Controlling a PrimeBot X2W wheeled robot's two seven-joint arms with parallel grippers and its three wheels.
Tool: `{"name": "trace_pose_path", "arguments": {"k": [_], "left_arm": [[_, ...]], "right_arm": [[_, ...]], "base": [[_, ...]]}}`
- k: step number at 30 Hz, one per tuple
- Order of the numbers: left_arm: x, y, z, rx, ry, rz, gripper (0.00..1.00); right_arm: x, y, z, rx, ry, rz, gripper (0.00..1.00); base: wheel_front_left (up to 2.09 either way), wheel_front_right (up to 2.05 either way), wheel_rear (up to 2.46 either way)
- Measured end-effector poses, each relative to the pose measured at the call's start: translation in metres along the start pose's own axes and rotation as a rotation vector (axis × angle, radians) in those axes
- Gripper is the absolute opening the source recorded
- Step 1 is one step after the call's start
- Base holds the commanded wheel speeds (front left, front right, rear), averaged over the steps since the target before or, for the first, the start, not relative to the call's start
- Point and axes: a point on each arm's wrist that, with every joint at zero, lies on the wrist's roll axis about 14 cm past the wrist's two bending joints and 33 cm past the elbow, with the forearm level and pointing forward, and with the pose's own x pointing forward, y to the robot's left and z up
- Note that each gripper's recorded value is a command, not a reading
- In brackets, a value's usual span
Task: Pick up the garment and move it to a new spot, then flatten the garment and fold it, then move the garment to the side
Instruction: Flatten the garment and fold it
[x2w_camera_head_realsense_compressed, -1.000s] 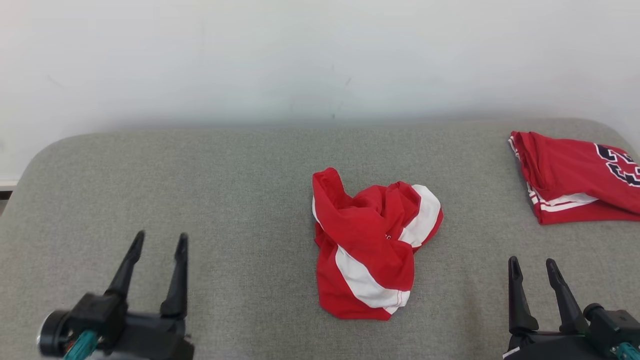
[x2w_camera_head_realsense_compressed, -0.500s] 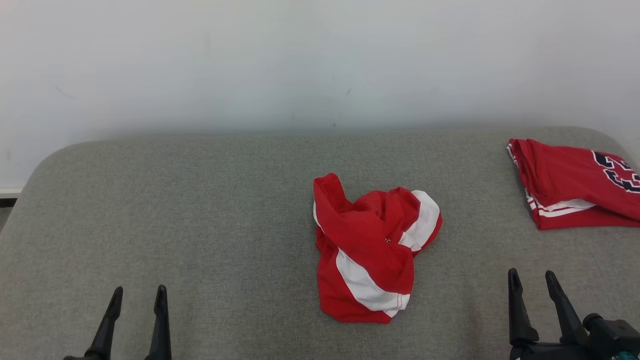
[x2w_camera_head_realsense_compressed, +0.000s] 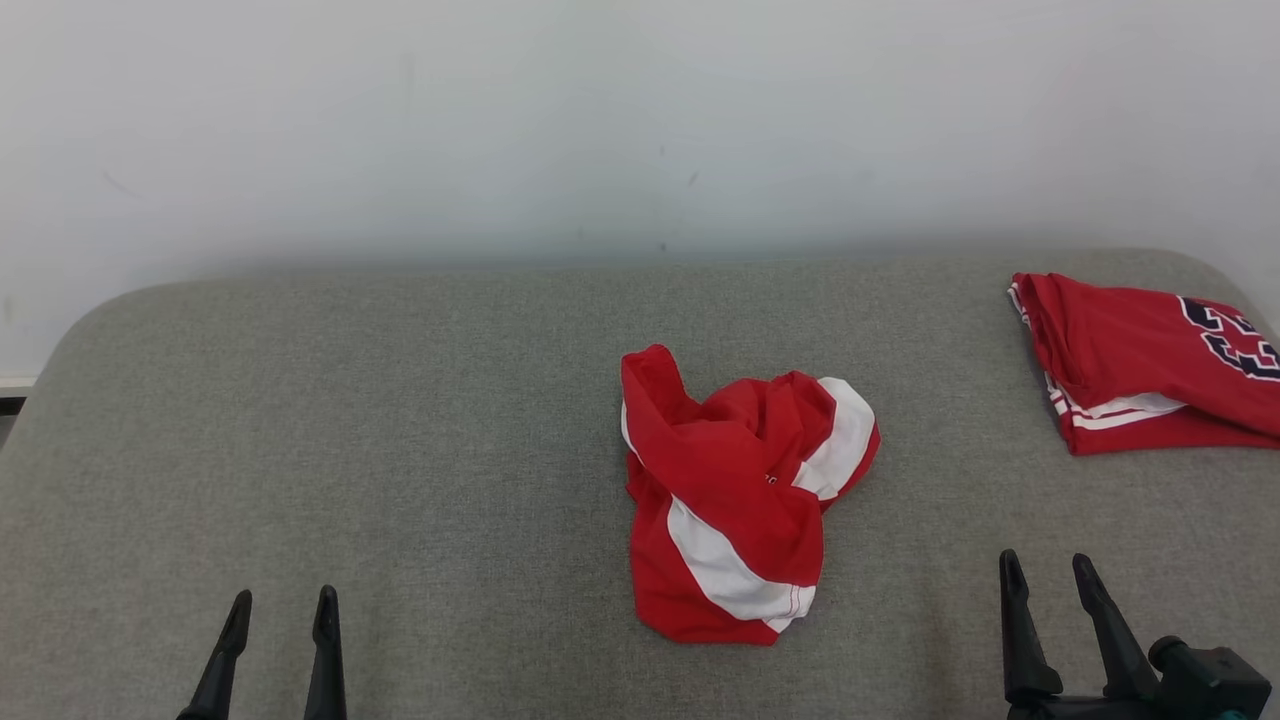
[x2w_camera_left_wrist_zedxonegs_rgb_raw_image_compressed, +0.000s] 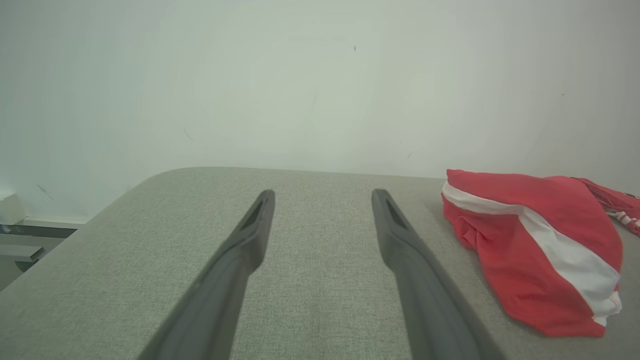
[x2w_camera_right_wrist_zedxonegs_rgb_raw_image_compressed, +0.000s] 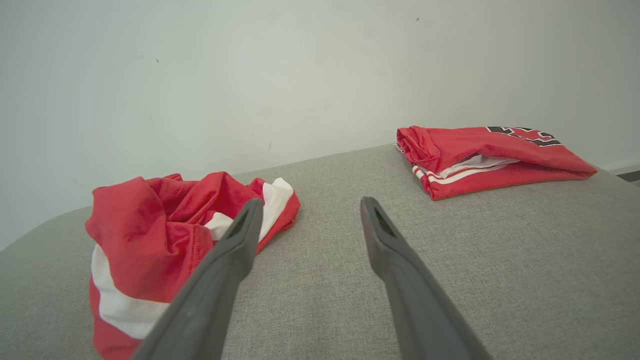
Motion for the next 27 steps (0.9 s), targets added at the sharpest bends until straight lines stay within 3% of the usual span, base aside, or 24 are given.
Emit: {"name": "trace_pose_path", "arguments": {"k": [6,14,27], "left_arm": [[0.0,0.002,-0.003,0.005,0.007,0.005,1.0],[0.0,0.004,-0.004,0.008,0.01,0.016,1.0],[-0.007,0.018,-0.006,0.003,0.018,0.074,1.0]], "right_arm": [[0.0,0.005,-0.004,0.006,0.014,0.015,1.0],[0.012,0.052,-0.023,-0.025,0.096,0.187,1.0],[0.026,0.085,-0.092,-0.041,0.321,0.314,1.0]], "base": [[0.0,0.0,0.0],[0.0,0.0,0.0],[0.0,0.0,0.0]]}}
